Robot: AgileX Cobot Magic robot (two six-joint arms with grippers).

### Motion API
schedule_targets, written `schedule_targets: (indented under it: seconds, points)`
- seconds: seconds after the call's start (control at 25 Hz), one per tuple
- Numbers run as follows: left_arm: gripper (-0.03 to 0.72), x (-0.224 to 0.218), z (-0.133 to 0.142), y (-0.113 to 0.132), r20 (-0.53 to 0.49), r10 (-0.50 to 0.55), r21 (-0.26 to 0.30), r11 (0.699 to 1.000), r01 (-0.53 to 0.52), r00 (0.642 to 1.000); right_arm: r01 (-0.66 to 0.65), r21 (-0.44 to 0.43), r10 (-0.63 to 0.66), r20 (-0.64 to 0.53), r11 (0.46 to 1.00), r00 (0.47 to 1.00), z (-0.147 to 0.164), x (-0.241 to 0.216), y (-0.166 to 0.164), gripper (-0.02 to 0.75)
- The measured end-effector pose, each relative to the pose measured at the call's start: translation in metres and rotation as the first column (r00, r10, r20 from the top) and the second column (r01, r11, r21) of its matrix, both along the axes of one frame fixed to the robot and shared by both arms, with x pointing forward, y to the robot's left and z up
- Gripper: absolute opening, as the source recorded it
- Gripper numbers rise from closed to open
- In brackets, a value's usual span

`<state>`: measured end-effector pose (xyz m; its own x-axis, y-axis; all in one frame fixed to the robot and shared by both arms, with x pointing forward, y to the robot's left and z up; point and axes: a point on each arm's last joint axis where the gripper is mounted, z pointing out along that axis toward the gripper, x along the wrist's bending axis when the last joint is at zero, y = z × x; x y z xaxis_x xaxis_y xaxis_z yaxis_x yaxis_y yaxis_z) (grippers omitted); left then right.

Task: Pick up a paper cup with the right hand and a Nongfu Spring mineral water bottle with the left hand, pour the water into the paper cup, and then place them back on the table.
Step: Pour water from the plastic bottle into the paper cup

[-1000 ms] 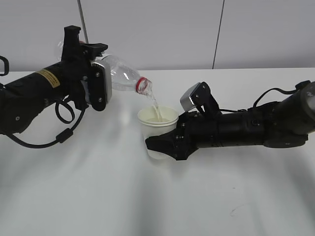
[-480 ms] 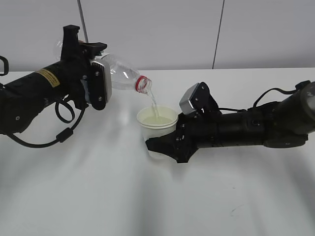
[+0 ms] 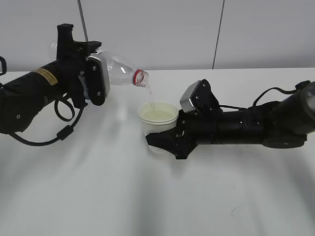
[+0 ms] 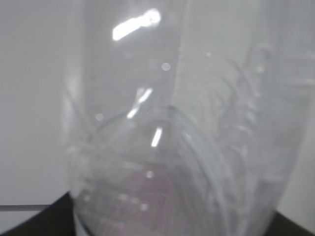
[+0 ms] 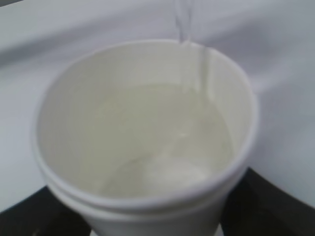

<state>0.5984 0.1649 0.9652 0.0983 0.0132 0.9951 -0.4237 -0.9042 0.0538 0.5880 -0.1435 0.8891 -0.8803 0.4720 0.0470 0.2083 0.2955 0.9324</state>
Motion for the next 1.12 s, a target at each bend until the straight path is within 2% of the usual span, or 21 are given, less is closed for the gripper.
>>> schedule_targets:
  seconds: [0.12,0.28,0.4,0.52,0.64,0.76,0.96,1.12]
  points:
    - [0.384,0.000,0.000,0.000,-0.015,0.003,-0.031,1.000,-0.004,1.000,0.023,0.010,-0.023,0.008,1.000,1.000,0.001,0.002,-0.001,0.498]
    - [0.384,0.000,0.000,0.000,-0.051,0.010,-0.107,0.994,-0.015,0.999,0.043,0.017,-0.043,0.021,0.999,0.999,0.002,0.004,-0.001,0.498]
    - [0.384,0.000,0.000,0.000,-0.087,0.012,-0.181,0.983,-0.027,0.996,0.062,0.024,-0.063,0.024,0.998,0.998,0.003,0.005,-0.002,0.498]
    - [0.384,0.000,0.000,0.001,-0.140,0.014,-0.287,0.956,-0.054,0.990,0.087,0.035,-0.088,0.029,0.996,0.996,0.004,0.007,-0.003,0.498]
    - [0.384,0.001,0.000,0.002,-0.195,0.023,-0.396,0.913,-0.100,0.981,0.106,0.042,-0.108,0.036,0.993,0.994,0.005,0.009,-0.003,0.498]
    - [0.384,0.002,0.000,0.005,-0.251,0.035,-0.505,0.848,-0.162,0.967,0.134,0.054,-0.136,0.035,0.990,0.990,0.006,0.011,-0.004,0.498]
    - [0.384,0.003,0.000,0.006,-0.317,0.020,-0.620,0.752,-0.223,0.948,0.169,0.066,-0.172,0.049,0.983,0.984,0.007,0.014,-0.006,0.498]
    - [0.384,0.004,-0.010,0.006,-0.395,-0.017,-0.707,0.644,-0.292,0.919,0.193,0.076,-0.197,0.052,0.978,0.979,0.008,0.016,-0.007,0.498]
